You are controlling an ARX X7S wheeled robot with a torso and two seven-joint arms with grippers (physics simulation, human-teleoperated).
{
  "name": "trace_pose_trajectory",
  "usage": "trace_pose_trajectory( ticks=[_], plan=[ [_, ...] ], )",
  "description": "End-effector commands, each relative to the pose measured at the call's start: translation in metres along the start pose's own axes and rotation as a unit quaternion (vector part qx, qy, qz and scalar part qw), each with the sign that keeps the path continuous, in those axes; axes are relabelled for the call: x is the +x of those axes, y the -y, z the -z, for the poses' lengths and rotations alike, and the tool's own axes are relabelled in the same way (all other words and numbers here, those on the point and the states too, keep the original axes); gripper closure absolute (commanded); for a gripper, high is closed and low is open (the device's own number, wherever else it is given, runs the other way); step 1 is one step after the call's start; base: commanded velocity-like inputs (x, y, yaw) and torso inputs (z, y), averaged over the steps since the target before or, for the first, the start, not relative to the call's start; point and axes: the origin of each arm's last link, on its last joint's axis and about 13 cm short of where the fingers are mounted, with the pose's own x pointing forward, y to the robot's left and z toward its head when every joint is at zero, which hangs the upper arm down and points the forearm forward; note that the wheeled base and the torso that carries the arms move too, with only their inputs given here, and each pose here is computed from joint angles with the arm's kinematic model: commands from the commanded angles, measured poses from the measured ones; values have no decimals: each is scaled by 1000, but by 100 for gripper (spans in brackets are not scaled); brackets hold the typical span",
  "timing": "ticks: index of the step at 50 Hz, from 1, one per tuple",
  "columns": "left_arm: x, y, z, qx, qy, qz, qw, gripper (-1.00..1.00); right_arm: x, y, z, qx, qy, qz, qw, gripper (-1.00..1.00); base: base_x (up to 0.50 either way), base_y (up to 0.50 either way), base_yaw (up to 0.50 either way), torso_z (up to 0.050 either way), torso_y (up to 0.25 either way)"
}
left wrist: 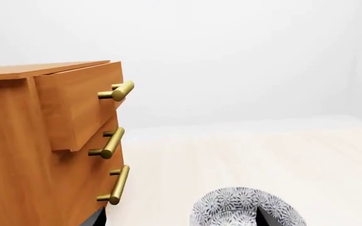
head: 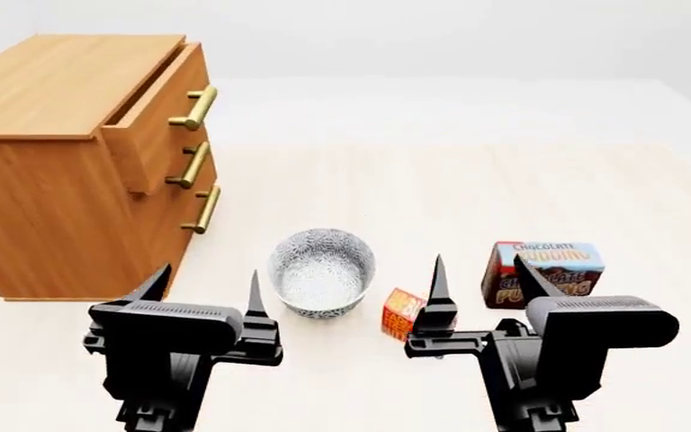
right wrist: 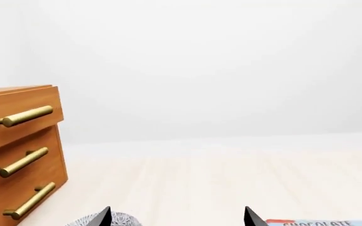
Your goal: Put the butter at the back in the top drawer of the cabinet and close it.
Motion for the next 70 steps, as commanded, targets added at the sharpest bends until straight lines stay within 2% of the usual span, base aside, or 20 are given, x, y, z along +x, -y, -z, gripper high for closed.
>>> trace_pose_trajectory(
  ticks=[1,5,19,32,49,56,59,63,70],
  plan=[
    [0,2,2,-2,-3,5,1000,-100,0,-1,1,0,-2,-2,1000,-100,500,0,0,0,0],
    [0,2,3,-3,-5,6,1000,-100,0,-1,2,-1,-2,-2,1000,-100,500,0,0,0,0],
    [0,3,4,-4,-6,8,1000,-100,-1,-1,1,5,4,-9,1000,-100,1,0,0,0,1],
    [0,3,6,-4,-9,11,1000,-100,-2,-2,1,4,3,-12,1000,-100,499,0,0,0,0],
    [1,2,1,1,-7,11,1000,-100,-3,-2,-1,2,10,-11,1000,-100,0,0,0,0,0],
    [17,-7,-34,32,5,18,999,-100,-5,-1,-3,2,11,-11,1000,-100,0,0,0,0,0],
    [27,-11,-65,36,11,30,999,-100,-6,-1,-4,3,10,-12,1000,-100,0,0,0,0,3],
    [44,-16,-104,29,21,41,999,-100,-8,-1,-6,4,11,-16,1000,-100,0,0,0,0,0],
    [70,-18,-156,23,25,55,998,-100,-12,0,-8,6,13,-20,1000,-100,0,0,0,0,0]
  ],
)
